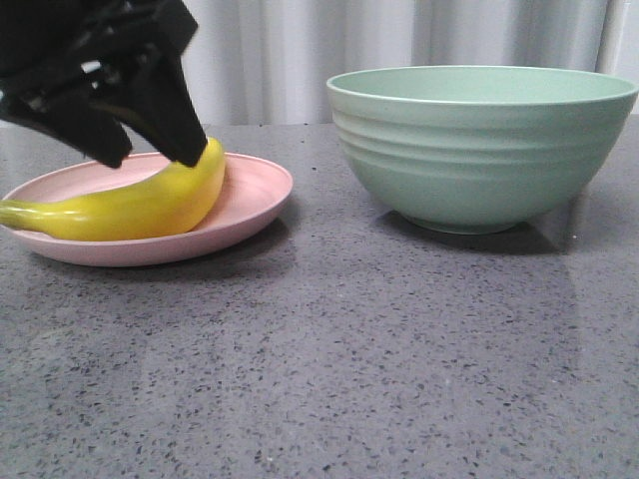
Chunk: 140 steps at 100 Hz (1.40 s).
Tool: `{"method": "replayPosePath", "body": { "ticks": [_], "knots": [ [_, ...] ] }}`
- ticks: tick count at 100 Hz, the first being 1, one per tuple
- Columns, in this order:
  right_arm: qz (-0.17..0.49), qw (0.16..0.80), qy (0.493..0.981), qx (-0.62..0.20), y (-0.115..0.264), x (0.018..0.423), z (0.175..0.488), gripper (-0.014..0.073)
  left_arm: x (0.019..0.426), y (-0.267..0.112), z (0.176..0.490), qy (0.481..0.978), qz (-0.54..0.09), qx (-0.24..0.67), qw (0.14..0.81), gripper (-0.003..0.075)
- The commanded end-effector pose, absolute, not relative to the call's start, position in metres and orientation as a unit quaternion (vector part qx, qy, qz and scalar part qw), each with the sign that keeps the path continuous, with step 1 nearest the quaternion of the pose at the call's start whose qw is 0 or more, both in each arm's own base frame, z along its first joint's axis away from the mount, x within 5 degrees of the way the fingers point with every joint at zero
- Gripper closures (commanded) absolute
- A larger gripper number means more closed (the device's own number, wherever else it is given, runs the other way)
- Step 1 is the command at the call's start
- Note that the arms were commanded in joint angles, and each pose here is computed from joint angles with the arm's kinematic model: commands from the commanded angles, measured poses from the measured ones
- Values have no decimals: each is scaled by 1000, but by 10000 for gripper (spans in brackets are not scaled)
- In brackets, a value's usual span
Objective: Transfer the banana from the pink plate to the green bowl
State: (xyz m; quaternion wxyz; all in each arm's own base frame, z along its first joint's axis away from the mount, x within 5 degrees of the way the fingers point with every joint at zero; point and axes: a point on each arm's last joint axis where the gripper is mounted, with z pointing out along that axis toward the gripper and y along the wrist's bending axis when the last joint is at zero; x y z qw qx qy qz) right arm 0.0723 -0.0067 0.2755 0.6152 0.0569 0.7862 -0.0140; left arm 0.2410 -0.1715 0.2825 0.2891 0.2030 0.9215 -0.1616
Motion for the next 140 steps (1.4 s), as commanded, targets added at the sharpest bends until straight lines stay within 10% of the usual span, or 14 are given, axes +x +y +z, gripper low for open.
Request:
{"method": "replayPosePath", "body": {
  "ticks": [1, 39, 68, 140],
  "knots": [
    [-21, 650, 757, 54, -8, 75, 293, 667, 243, -176, 297, 914, -179, 197, 308, 280],
    [-21, 650, 757, 54, -8, 75, 293, 667, 247, -179, 285, 923, -170, 198, 283, 309],
    [-21, 651, 757, 54, -8, 75, 293, 667, 247, -179, 285, 923, -170, 198, 284, 738],
    [21, 623, 782, 1, 3, 75, 335, 666, 215, -185, 397, 812, -155, 378, 416, 739]
  ]
}}
